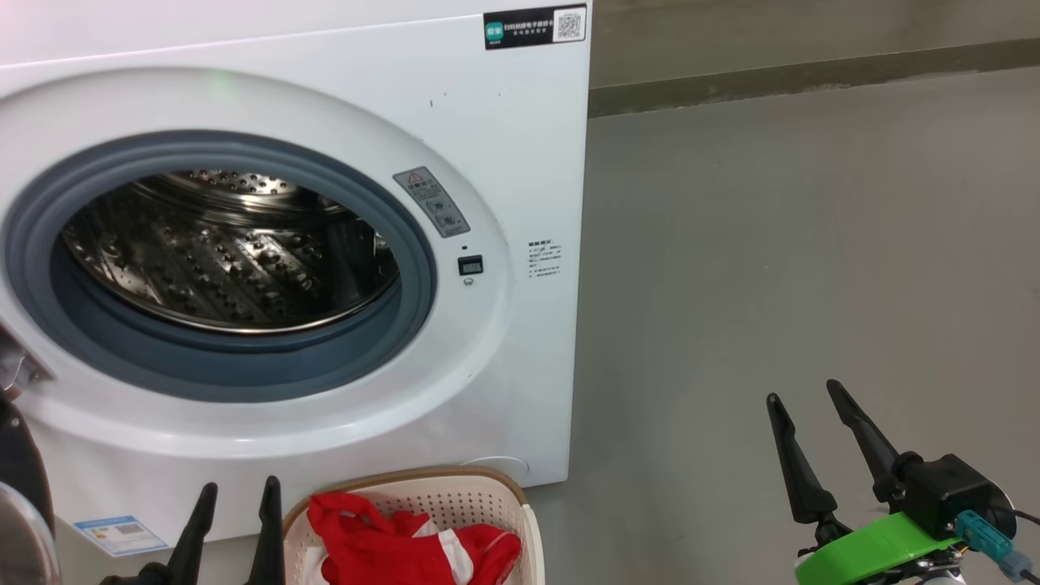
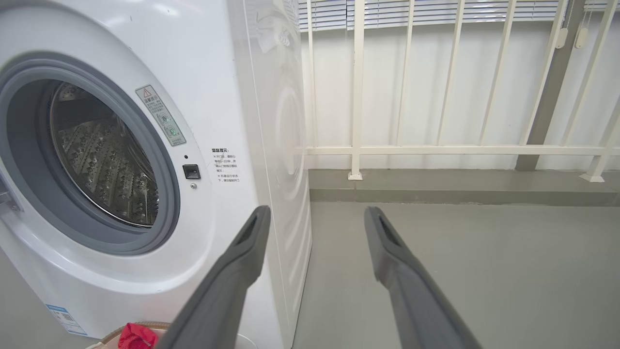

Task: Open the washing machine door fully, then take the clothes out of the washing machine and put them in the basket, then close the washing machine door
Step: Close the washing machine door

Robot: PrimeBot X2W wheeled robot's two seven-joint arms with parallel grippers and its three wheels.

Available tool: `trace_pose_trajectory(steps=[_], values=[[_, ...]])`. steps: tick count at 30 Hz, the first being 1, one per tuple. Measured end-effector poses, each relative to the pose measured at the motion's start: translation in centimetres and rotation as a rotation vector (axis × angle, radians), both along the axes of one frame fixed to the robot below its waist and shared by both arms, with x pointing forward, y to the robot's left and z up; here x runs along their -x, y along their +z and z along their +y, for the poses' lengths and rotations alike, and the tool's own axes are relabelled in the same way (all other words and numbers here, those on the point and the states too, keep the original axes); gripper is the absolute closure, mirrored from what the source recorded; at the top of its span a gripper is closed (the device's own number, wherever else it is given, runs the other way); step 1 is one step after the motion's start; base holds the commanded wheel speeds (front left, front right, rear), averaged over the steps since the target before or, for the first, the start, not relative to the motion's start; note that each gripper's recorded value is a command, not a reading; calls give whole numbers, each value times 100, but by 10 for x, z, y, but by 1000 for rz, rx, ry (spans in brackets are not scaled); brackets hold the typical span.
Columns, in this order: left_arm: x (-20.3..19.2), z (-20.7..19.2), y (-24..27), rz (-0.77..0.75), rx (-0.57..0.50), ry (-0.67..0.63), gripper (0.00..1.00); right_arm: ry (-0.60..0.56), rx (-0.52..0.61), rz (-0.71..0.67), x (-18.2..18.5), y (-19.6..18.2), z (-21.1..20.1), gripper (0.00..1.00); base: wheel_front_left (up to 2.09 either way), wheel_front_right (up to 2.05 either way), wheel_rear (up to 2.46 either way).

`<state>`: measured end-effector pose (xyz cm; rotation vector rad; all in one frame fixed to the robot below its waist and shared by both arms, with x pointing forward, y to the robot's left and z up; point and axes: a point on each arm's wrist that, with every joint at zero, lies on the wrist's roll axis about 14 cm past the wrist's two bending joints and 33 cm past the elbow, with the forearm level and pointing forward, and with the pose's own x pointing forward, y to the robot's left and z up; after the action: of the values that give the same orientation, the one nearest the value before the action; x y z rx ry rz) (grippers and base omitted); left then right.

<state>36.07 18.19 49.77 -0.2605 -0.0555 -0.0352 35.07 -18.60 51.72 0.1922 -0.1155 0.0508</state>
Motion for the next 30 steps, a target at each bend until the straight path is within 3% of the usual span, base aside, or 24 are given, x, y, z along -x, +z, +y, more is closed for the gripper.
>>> trace_pose_trajectory(steps=[18,30], values=[[0,-5,2,-6,-7,-15,0,3,2,-1,1,0,0,0,-155,147,8],[1,1,3,-9,-2,4,0,8,2,8,-1,-2,2,0,-34,34,0]])
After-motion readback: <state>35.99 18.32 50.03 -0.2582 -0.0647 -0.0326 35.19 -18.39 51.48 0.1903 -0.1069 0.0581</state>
